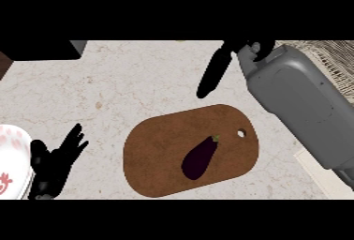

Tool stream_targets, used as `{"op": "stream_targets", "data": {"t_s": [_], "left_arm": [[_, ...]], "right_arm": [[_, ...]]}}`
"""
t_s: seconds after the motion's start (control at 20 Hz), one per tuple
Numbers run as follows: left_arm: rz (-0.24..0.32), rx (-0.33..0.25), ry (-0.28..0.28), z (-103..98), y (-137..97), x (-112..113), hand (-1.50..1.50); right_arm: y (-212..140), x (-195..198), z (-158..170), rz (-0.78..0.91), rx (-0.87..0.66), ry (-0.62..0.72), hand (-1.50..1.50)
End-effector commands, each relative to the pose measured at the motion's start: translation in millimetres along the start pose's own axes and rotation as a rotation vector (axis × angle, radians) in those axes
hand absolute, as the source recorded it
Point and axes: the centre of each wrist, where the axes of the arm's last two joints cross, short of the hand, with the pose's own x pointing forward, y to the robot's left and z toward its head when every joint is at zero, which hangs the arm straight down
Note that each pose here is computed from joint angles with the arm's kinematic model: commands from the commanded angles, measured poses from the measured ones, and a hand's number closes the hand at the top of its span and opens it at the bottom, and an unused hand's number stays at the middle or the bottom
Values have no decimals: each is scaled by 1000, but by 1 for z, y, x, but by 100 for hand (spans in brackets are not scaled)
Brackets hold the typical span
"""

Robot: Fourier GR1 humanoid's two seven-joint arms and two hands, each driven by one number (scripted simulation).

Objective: Pick the eggplant from the cutting board and place it in the basket

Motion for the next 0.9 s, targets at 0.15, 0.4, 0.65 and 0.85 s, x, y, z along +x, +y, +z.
{"op": "stream_targets", "data": {"t_s": [0.15, 0.4, 0.65, 0.85], "left_arm": [[5, 0, 147, 15, -5, -39, 0], [-11, 16, 153, 14, 7, -34, 0], [-8, 24, 156, 4, 6, -30, 0], [4, 11, 142, 11, 11, -38, 0]], "right_arm": [[-19, 13, 16, 170, 145, 175, -150], [-30, 19, 32, 126, 152, 155, -150], [-14, 17, 38, 119, 160, 150, -150], [15, 1, 25, 90, 159, 164, -150]]}}
